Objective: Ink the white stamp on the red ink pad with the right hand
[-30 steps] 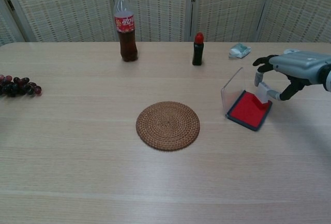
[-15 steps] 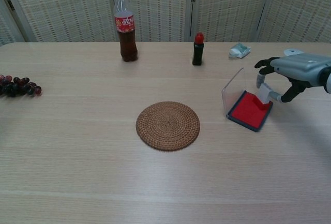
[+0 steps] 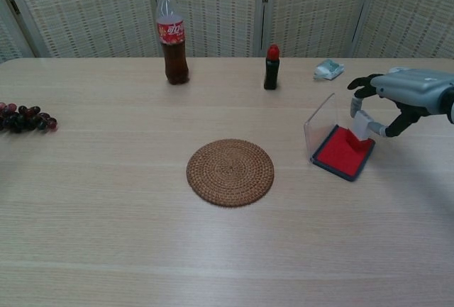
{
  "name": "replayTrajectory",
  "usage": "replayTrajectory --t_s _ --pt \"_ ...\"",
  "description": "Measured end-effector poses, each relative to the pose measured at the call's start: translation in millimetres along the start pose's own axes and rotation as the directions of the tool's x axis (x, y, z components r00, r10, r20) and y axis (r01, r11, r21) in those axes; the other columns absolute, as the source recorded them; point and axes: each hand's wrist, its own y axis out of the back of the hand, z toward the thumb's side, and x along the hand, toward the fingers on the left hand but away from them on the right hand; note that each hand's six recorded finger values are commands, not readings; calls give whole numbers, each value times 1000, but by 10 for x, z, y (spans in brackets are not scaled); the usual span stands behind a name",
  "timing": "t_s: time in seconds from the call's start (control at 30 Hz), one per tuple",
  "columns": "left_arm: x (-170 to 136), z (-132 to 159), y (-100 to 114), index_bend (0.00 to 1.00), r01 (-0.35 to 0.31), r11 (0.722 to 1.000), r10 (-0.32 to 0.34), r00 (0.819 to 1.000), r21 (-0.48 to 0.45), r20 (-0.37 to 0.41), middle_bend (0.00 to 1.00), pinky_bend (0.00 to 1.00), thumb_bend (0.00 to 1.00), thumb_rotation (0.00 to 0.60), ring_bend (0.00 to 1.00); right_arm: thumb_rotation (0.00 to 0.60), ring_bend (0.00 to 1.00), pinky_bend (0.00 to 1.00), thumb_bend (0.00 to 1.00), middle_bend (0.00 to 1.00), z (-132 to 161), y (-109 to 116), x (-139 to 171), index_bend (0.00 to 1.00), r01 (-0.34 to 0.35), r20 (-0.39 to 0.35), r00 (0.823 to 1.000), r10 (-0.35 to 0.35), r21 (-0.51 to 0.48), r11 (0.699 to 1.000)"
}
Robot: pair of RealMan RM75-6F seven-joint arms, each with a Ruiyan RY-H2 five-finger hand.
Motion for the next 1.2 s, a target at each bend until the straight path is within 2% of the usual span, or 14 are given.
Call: replayTrajectory --t_s 0.27,0.43,0.77,1.2 --pt "23 11 -45 0 12 1000 -12 1000 16 -4 0 0 364 600 0 600 0 177 475 64 -2 184 178 440 36 -4 999 -36 -3 999" --pt "35 8 -60 0 14 1000 -14 1000 24 -11 0 0 363 600 0 600 0 177 471 64 -81 223 352 440 37 12 999 -37 1 999" --pt "60 40 -96 0 20 999 -20 1000 34 -9 0 0 364 600 0 600 0 177 469 63 -368 35 650 440 0 71 997 1 -15 1000" --pt "51 52 -94 0 23 999 -23 1000 26 0 0 0 364 600 0 600 0 177 466 62 -498 -221 584 440 -36 88 995 37 -21 999"
